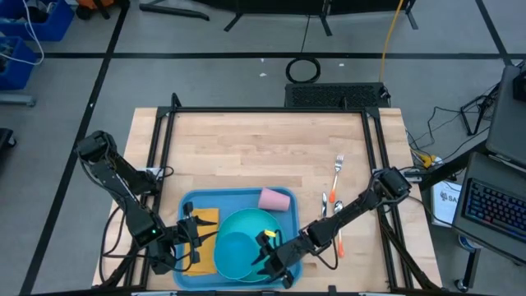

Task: Set up tray
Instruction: Adjust the blue bowl on the green plate in the blue tray

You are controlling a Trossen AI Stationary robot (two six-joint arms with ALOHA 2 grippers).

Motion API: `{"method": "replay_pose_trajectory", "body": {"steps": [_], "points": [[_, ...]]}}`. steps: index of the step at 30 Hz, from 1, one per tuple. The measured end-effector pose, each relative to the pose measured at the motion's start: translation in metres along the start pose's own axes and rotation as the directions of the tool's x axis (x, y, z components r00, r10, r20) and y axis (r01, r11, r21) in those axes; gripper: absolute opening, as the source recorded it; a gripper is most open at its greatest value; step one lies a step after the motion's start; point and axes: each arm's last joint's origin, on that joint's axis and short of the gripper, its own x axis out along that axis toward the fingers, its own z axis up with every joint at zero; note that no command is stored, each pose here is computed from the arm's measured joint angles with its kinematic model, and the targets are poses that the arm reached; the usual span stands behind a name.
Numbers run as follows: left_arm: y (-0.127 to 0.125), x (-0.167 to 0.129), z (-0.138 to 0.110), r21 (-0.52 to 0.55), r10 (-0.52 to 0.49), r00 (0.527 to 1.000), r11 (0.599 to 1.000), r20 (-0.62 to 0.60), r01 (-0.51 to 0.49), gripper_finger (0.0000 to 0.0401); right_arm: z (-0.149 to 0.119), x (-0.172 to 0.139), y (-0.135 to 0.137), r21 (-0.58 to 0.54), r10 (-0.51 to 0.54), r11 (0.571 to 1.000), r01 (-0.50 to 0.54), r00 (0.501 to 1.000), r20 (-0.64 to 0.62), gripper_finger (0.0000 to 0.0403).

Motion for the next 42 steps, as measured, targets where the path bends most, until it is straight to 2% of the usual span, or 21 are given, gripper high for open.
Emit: {"method": "replay_pose_trajectory", "body": {"steps": [14,42], "points": [[0.001,0.002,0.001,-0.002,0.009,1.0,1.0,0.0,-0.009,0.012,-0.004,0.001,-0.009,0.02,0.02,1.0,-0.02,1.0,-0.02,0.0138],[0.001,0.002,0.001,-0.001,0.009,1.0,1.0,0.0,-0.009,0.012,-0.01,0.002,-0.013,0.0,0.045,0.999,-0.045,0.998,-0.052,0.001]]}}
